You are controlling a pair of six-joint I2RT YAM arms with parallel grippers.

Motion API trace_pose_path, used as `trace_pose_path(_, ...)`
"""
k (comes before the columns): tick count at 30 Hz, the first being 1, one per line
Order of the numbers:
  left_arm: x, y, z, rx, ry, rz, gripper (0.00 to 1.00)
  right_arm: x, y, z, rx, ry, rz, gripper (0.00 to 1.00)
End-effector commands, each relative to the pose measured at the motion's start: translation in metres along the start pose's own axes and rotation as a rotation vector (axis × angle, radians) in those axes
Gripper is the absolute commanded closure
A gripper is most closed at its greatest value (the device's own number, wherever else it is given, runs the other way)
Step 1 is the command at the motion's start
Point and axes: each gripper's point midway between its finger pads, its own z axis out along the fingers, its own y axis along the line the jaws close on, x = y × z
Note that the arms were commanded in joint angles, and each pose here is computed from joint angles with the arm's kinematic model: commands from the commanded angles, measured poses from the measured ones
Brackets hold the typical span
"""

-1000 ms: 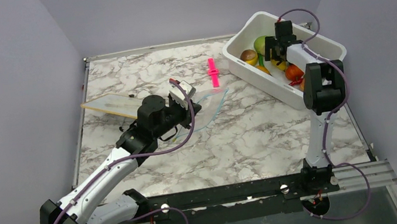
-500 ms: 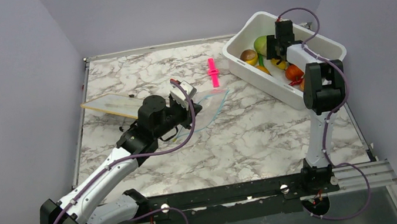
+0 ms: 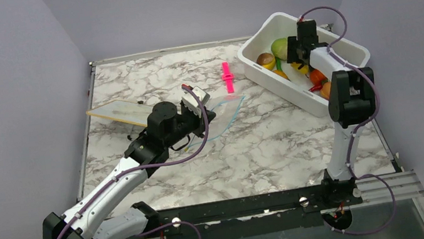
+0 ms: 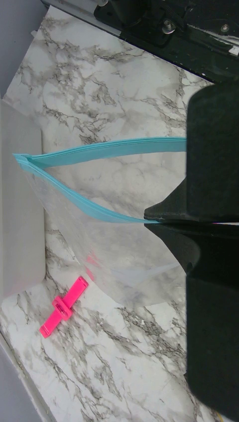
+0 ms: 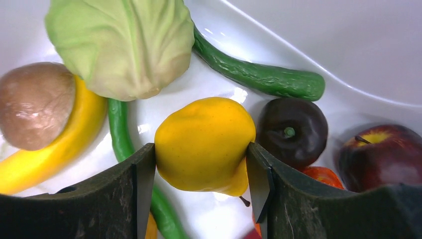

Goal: Place the food in the zip-top bag and seal the zipper
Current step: Pick up the fake fruit from the bin.

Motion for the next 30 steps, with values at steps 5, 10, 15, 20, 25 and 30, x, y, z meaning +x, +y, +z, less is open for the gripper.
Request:
trace_pose_path(5, -0.004, -0.006, 0.000, 0.023, -0.024, -0.001, 1.00, -0.031, -0.008, -0.056, -0.027, -0.057, 0.060, 0.65)
trace_pose_path(10, -0.003, -0.005, 0.001, 0.018, -0.021, -0.008, 0.93, -0.037, -0.007, -0.087, -0.060, -0.066, 0.090, 0.67)
trace_pose_path(15, -0.003, -0.005, 0.002, 0.020, -0.021, -0.008, 1.00, -0.045, -0.003, -0.123, -0.118, -0.096, 0.127, 0.70)
trace_pose_path(20, -0.003, -0.006, 0.004, 0.024, -0.024, -0.022, 1.00, -0.048, 0.006, -0.162, -0.219, -0.138, 0.156, 0.71)
trace_pose_path(25, -0.007, -0.005, 0.008, 0.014, -0.035, -0.062, 1.00, -0.048, 0.021, -0.203, -0.355, -0.185, 0.177, 0.73)
trace_pose_path(30, -0.016, -0.005, 0.014, 0.007, -0.043, -0.107, 1.00, -0.048, 0.041, -0.248, -0.524, -0.249, 0.192, 0.74)
